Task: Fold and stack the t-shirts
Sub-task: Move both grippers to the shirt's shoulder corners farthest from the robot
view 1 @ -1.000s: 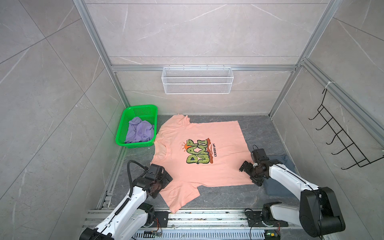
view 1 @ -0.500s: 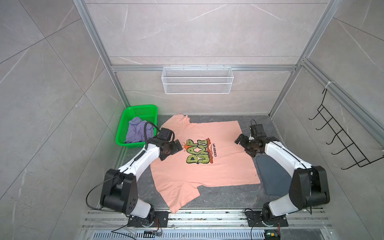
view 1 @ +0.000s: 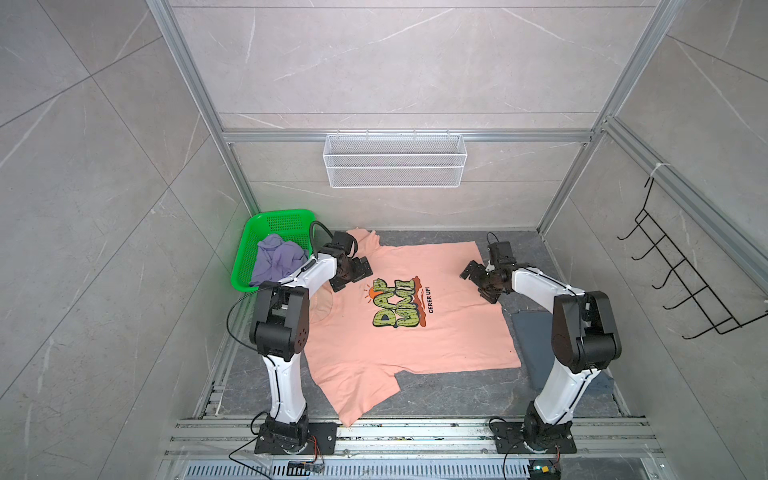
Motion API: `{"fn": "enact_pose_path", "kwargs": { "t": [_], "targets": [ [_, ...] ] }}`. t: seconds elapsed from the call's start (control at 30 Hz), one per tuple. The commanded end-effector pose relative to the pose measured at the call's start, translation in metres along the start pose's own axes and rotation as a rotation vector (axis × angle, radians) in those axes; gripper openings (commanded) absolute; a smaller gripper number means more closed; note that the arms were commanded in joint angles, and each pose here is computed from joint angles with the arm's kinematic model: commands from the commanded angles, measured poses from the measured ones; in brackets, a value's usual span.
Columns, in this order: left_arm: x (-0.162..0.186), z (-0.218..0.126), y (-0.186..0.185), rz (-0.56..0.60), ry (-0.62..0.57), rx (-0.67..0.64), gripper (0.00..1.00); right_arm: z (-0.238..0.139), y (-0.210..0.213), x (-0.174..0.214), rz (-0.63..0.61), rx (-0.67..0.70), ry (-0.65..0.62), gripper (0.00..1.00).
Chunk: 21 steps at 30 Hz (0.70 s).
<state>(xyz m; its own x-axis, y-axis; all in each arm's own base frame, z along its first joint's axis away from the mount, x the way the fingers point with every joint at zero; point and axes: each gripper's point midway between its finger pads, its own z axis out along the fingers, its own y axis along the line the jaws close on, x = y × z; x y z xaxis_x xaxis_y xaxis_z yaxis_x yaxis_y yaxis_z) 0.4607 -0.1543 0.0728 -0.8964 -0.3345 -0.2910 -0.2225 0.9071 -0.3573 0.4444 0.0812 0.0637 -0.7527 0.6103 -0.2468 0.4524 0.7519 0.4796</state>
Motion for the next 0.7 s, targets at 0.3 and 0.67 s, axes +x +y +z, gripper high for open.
{"fn": "enact_pose_path", "kwargs": {
  "t": [0.3,0.67],
  "targets": [
    [0.028,0.038,-0.009,-0.008,0.131,0.090,0.97,0.009,-0.079,0.024,0.147,0.142,0.089,0.98],
    [0.052,0.040,-0.025,-0.013,0.149,0.098,0.97,-0.007,-0.116,0.052,0.166,0.211,0.149,0.98]
  ]
}}
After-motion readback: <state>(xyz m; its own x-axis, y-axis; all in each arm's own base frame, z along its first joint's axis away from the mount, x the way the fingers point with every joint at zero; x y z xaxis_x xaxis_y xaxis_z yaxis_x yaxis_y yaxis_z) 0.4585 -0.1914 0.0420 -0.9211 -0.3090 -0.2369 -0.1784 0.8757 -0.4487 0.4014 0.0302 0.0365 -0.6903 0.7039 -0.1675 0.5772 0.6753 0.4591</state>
